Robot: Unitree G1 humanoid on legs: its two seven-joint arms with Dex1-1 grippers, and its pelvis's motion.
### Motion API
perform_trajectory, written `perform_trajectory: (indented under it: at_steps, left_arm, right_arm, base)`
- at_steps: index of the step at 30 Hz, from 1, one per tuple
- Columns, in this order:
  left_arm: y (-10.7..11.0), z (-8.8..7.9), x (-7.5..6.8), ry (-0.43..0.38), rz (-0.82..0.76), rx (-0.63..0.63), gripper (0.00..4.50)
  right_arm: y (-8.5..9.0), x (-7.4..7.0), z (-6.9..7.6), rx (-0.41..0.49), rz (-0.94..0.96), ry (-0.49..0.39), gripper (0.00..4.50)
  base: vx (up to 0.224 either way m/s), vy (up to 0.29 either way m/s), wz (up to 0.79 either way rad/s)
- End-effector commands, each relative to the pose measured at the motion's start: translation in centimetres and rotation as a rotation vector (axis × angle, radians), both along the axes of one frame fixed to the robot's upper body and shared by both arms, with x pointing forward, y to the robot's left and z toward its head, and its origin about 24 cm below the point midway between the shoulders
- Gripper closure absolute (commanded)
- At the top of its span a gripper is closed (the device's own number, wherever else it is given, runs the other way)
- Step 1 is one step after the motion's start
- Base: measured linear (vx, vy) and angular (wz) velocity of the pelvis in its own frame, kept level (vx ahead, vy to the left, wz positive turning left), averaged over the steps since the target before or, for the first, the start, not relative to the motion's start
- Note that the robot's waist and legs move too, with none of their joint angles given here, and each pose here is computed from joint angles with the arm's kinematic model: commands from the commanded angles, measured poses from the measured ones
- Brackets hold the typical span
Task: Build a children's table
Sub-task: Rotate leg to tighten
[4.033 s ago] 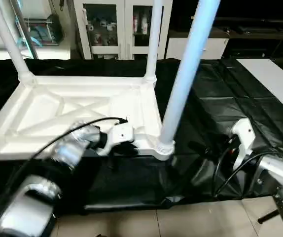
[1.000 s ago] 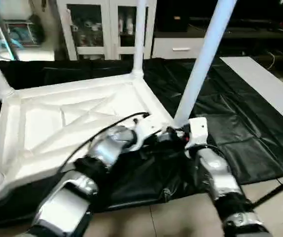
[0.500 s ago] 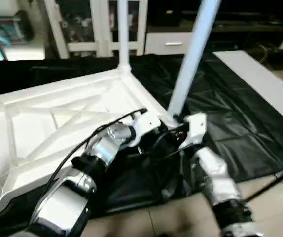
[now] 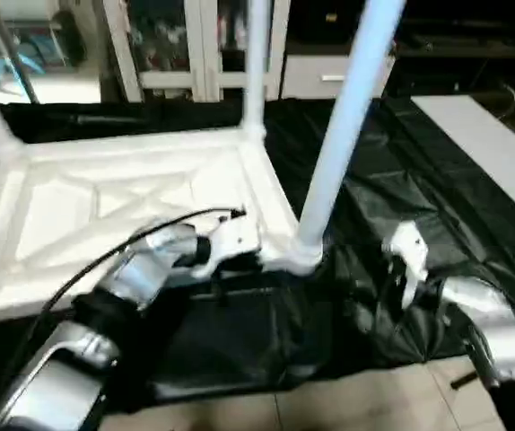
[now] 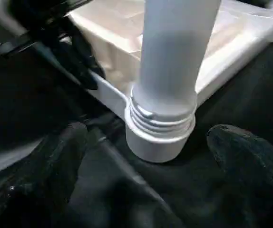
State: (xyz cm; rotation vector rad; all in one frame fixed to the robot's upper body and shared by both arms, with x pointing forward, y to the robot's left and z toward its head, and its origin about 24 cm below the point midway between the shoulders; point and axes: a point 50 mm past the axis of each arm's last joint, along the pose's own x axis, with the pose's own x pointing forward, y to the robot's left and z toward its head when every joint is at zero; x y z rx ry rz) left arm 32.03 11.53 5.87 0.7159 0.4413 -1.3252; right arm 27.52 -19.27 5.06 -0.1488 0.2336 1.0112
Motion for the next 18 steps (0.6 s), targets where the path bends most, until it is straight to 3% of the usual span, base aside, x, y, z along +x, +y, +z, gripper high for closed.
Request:
perform_trajectory:
  at_steps: [1, 4, 14, 18]
  left_arm:
    - [0.1, -3.3, -3.2, 0.195, -0.189, 0.114, 4.50]
    - [-0.2, -3.1, -3.7, 0.209, -0.244, 0.118, 4.50]
    - [-0.4, -2.8, -3.4, 0.205, -0.267, 0.139, 4.50]
    - [-0.3, -2.6, -3.3, 0.198, -0.268, 0.146, 4.50]
  right_arm:
    - [-0.1, 0.2, 1.2, 0.019, 0.042, -0.006, 0.05]
    - [0.3, 0.4, 1.2, 0.011, 0.089, 0.015, 0.05]
    - [1.3, 1.1, 0.7, -0.070, 0.213, 0.072, 0.05]
    - [1.3, 1.3, 0.4, -0.088, 0.245, 0.099, 0.47]
  base:
    - [0.000, 0.000, 0.00]
    - [0.000, 0.000, 0.00]
    - [0.000, 0.000, 0.00]
    - [0.000, 0.000, 0.00]
